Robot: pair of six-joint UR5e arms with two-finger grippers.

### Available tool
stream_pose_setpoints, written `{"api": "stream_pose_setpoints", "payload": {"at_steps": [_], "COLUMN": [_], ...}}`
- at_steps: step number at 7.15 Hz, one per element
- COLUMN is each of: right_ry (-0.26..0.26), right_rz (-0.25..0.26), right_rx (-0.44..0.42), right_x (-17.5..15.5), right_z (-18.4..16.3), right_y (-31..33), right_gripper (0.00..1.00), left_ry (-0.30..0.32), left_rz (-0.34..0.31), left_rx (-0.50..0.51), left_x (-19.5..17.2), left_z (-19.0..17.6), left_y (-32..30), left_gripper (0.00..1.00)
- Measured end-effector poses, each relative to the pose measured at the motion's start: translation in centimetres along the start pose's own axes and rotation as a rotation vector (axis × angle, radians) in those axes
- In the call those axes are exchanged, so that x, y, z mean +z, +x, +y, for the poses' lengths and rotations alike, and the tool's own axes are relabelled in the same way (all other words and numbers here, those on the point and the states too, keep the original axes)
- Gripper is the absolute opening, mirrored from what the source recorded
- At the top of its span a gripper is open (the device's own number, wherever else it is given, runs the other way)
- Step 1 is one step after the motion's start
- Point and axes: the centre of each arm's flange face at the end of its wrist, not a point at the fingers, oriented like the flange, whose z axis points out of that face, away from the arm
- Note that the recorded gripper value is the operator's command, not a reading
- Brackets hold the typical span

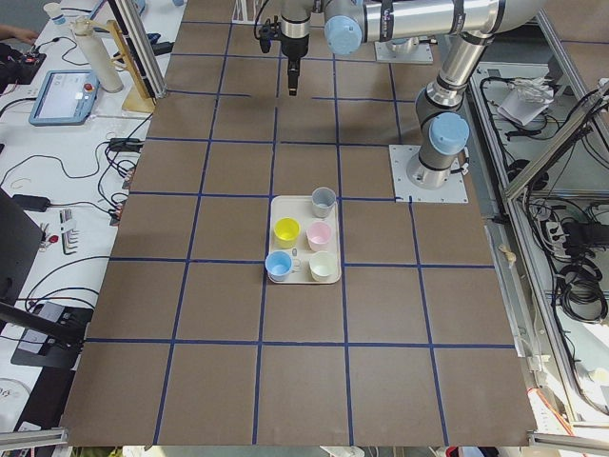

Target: Transfer IKEA cup to right arm and place on rack

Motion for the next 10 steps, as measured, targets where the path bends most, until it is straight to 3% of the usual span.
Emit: {"api": "stream_pose_setpoints", "payload": {"at_steps": [3,5,7,10], "right_ry": [0.035,0.038,0.015,-0.057], "right_rz": [0.01,0.012,-0.006,-0.053], "right_rx": [-0.019,-0.026,-0.059,-0.147], "right_x": [0.9,-0.6,-4.9,-12.2], "right_z": [-0.9,-0.8,0.6,5.3], "right_y": [-0.1,-0.6,-3.8,-13.5], "right_gripper": [1.0,1.0,1.0,1.0], "left_ry": [0.004,0.005,0.016,0.045], "left_rz": [0.005,-0.006,-0.014,-0.015], "left_rx": [-0.005,-0.007,-0.007,-0.006], "left_x": [-0.1,-0.2,-0.6,-2.0], "left_z": [-0.1,-0.2,-0.4,0.1], "left_y": [-0.2,-0.4,-0.4,-0.3], "left_gripper": [1.0,1.0,1.0,1.0]}}
